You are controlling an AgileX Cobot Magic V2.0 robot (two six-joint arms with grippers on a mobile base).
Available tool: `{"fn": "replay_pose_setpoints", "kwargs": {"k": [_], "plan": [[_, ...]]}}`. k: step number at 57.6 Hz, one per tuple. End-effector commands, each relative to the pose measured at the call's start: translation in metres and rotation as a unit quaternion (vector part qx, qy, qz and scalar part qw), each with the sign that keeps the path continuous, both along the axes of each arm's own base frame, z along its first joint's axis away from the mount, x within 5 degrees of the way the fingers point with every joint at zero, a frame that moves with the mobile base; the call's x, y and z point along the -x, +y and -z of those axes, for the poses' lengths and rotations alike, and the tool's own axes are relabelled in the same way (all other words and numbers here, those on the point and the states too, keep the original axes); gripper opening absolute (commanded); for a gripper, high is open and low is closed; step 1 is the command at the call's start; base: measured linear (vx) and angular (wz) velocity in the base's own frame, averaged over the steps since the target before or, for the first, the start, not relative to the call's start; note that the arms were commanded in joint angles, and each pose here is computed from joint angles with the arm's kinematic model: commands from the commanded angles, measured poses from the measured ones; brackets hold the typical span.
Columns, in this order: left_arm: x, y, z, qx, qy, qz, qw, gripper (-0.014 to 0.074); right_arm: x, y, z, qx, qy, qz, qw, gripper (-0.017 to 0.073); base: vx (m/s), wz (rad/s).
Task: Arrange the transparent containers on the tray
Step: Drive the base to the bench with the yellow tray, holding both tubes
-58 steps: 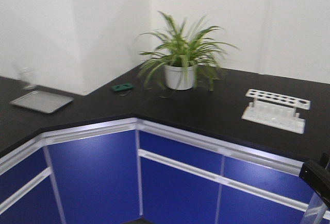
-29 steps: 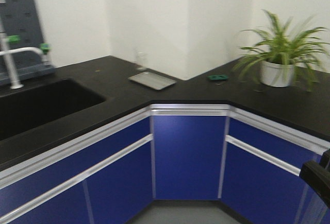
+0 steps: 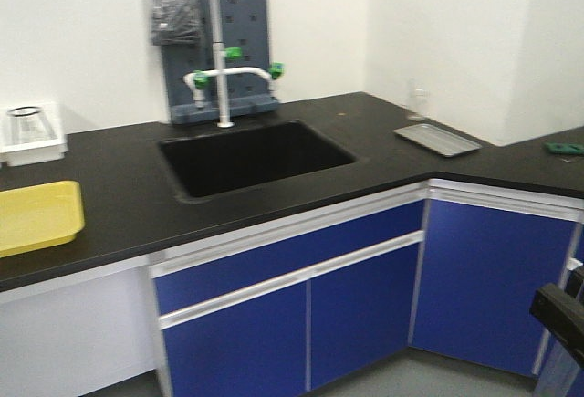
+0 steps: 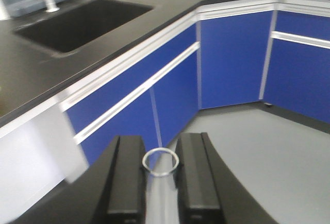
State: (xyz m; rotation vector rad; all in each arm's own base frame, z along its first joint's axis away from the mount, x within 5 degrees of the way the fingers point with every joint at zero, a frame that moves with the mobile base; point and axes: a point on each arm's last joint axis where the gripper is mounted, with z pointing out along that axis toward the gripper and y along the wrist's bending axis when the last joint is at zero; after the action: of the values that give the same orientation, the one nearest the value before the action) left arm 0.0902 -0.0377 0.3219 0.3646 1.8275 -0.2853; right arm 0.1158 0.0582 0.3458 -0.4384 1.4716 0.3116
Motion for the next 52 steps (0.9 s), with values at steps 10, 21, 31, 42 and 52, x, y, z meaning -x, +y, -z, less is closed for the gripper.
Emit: {"fn": "replay_pose_setpoints", "kwargs": {"k": [10, 21, 31, 42, 52], "plan": [[-0.0009, -0.0003, -0.0165, 0.025, -0.050, -0.002, 0.998, -0.0001, 0.0021, 0.0011, -0.0111, -0.005, -0.019, -0.011, 1.000, -0.0011, -0.08, 0.51], [-0.0009, -0.0003, -0.0165, 0.025, -0.050, -0.002, 0.998, -0.0001, 0.0021, 0.0011, -0.0111, -0.005, -0.019, -0.011, 1.000, -0.0011, -0.01, 0.52], [-0.0009, -0.0003, -0.0165, 0.025, -0.050, -0.002, 0.998, -0.0001, 0.0021, 0.0011, -0.0111, -0.005, -0.019, -0.011, 1.000, -0.0011, 0.09, 0.55], [-0.0009, -0.0003, -0.0165, 0.025, -0.050, -0.002, 0.998, -0.0001, 0.0021, 0.0011, -0.0111, -0.005, -0.019, -0.011, 1.000, -0.0011, 0.17, 0.59], [-0.0009, -0.0003, -0.0165, 0.025, -0.050, -0.002, 0.998, -0.0001, 0.0021, 0.0011, -0.0111, -0.005, -0.019, -0.011, 1.000, -0.0011, 0.23, 0.52]]}}
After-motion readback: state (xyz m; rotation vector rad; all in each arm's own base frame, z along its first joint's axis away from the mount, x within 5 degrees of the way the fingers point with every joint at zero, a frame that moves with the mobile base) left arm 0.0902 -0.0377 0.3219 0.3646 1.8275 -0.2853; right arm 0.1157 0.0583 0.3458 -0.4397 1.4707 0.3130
